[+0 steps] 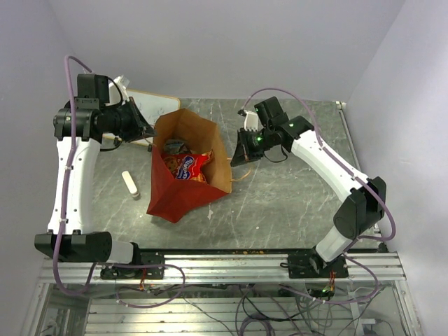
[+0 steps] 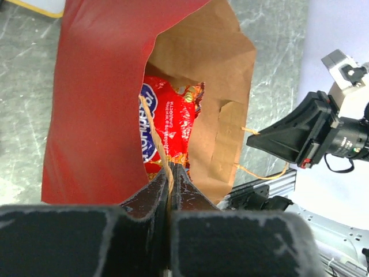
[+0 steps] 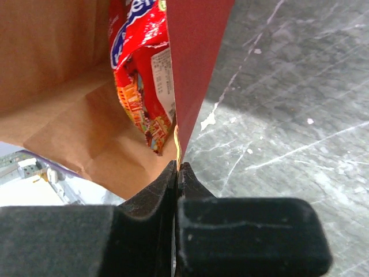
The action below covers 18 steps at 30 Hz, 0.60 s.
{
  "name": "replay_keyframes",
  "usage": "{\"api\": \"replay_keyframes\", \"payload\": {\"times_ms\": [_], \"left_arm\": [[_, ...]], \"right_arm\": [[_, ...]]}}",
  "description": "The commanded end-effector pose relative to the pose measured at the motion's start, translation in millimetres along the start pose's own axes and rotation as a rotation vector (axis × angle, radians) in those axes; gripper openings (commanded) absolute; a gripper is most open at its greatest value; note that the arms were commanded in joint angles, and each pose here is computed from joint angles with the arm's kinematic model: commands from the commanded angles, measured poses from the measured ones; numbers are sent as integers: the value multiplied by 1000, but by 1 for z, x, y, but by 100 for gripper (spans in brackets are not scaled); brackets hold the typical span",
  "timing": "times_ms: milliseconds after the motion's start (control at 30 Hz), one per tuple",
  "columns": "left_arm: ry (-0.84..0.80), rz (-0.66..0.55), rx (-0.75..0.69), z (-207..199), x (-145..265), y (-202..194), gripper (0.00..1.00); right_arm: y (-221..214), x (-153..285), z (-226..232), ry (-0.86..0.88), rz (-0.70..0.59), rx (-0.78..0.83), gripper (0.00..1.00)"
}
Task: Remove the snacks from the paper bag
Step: Adjust the paper bag at the center of the board.
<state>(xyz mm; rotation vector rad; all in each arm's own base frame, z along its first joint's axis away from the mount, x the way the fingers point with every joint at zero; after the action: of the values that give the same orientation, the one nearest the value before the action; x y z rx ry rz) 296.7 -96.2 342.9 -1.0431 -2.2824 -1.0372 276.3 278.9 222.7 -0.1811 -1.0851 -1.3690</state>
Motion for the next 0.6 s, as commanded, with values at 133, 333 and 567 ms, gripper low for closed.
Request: {"api": "replay_keyframes", "payload": {"times_ms": [133,333,567], "left_arm": [[135,-68,-74,11,17,23,7],[37,-170,-140,-17,17,57,7],[-87,-215,-214,-41,13,76,7]], "right_arm": [[2,0,34,108,-50,-18,0],[6,-6,66,188,-93,-44,0],[0,-13,97,266,-102,-69,0]]}}
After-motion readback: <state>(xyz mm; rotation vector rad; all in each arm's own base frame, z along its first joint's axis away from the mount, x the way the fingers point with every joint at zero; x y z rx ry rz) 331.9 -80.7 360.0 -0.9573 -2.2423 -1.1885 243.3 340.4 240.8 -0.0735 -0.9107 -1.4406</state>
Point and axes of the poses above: each gripper's point midway between its finger pads, its own x axis back along the fingers, its own z axis along the line the jaws close on, y = z × x, the point moved 1 cm from there along x, back along the fingers, and after that the axes turned 5 degrees about x, right-handed, at the moved point
